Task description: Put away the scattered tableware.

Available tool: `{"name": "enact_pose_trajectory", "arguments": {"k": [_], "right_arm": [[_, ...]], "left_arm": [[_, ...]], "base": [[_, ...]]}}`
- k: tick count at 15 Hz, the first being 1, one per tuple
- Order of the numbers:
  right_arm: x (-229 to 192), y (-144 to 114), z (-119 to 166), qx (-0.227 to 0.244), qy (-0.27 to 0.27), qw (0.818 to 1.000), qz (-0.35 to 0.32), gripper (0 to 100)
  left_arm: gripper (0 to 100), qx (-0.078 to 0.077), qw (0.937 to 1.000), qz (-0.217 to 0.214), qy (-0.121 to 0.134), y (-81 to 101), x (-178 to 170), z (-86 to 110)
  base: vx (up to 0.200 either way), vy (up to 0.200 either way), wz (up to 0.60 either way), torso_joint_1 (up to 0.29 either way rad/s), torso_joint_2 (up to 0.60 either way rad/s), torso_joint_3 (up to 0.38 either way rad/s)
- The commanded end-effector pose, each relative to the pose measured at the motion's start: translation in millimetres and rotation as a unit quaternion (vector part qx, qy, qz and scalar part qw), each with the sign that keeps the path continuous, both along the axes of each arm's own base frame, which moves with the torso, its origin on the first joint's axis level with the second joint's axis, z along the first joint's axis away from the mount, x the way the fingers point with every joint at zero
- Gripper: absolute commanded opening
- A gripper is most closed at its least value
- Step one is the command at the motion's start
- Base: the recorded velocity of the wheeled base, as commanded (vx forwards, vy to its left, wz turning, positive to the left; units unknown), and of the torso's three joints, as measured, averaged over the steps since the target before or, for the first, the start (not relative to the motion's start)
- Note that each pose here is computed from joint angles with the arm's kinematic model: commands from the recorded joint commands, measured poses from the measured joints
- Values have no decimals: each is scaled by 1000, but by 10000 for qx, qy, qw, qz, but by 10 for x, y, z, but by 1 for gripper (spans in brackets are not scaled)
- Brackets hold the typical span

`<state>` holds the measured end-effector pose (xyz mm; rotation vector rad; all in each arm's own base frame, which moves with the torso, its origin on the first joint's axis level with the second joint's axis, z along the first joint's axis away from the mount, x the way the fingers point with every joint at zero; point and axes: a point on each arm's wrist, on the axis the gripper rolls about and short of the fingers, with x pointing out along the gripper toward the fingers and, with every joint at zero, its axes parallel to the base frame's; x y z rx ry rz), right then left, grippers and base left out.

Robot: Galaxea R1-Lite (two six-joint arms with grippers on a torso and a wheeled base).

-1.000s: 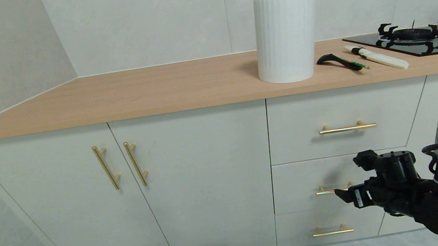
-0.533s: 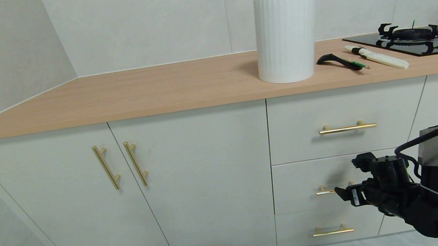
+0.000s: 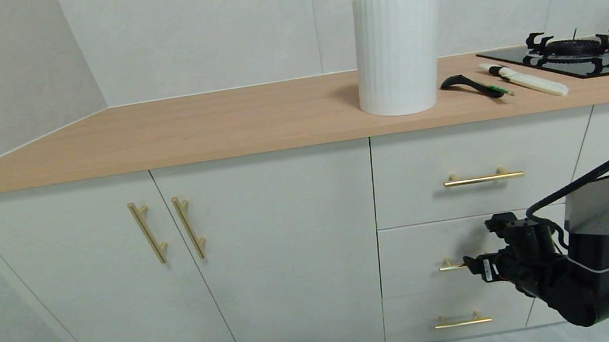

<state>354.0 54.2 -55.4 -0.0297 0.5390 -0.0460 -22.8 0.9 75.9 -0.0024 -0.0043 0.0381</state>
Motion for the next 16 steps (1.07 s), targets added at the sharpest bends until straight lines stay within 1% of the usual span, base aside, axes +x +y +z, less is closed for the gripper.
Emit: {"name": "enact_pose_trajectory", "arguments": {"k": [1, 3, 16], "right_arm": [[1, 1, -56, -14, 60, 10000, -4, 100], [-10, -2, -97, -61, 127, 9999, -18, 100], [-49, -9, -114, -84, 226, 9997, -13, 100]], "left_arm": [[100, -4, 10000, 1, -2, 0, 0, 0], [100, -4, 10000, 1, -10, 0, 0, 2], [100, -4, 10000, 1, -2, 0, 0, 0]], "base": [[0, 0, 0, 0, 0, 0], [0, 0, 0, 0, 0, 0], [0, 0, 0, 0, 0, 0]]}}
